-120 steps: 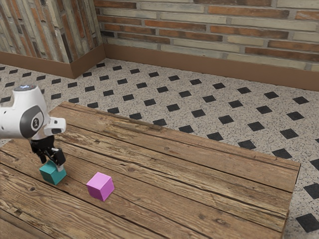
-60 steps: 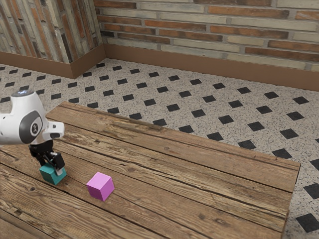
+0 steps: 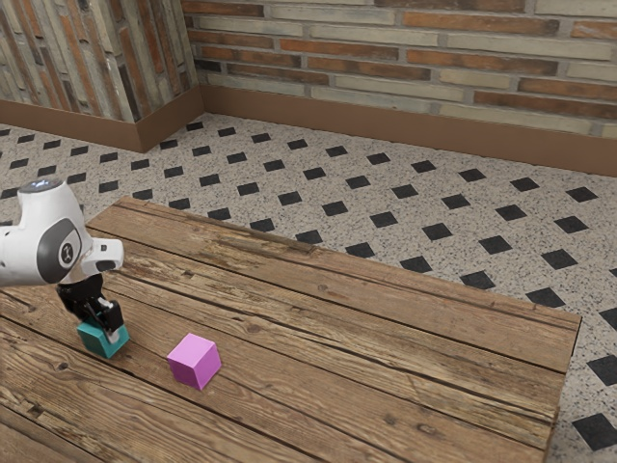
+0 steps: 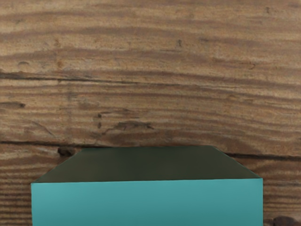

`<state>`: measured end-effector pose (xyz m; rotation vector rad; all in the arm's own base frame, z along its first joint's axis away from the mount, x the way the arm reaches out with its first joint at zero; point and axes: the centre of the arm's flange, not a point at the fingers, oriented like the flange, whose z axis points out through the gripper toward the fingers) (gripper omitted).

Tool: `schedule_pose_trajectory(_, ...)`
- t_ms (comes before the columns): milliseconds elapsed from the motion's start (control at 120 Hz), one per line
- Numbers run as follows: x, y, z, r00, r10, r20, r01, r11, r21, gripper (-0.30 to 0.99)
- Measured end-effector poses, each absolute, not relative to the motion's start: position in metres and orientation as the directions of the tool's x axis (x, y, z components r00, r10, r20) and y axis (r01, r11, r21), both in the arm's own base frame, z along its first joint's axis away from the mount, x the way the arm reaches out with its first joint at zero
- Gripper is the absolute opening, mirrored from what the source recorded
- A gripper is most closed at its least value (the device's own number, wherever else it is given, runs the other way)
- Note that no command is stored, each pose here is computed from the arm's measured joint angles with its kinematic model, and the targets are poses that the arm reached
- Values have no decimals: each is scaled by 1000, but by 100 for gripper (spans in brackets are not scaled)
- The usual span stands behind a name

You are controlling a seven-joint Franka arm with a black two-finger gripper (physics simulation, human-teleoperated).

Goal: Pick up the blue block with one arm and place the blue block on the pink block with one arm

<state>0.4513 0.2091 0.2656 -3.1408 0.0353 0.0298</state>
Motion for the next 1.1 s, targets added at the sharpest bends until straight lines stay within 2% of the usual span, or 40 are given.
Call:
schedule_pose_trajectory(317,459,210,276,1000,-23,3,-23,-1000,-13,37)
schedule_pose_trajectory(500,494,186,312,996,-71,54,-70,-997,-21,36)
schedule_pose_trajectory(708,498,156,347,995,-72,66,-73,-997,11,36)
schedule_pose_trajectory(1100,506,88,363,998,-63,4,-63,-998,18,36)
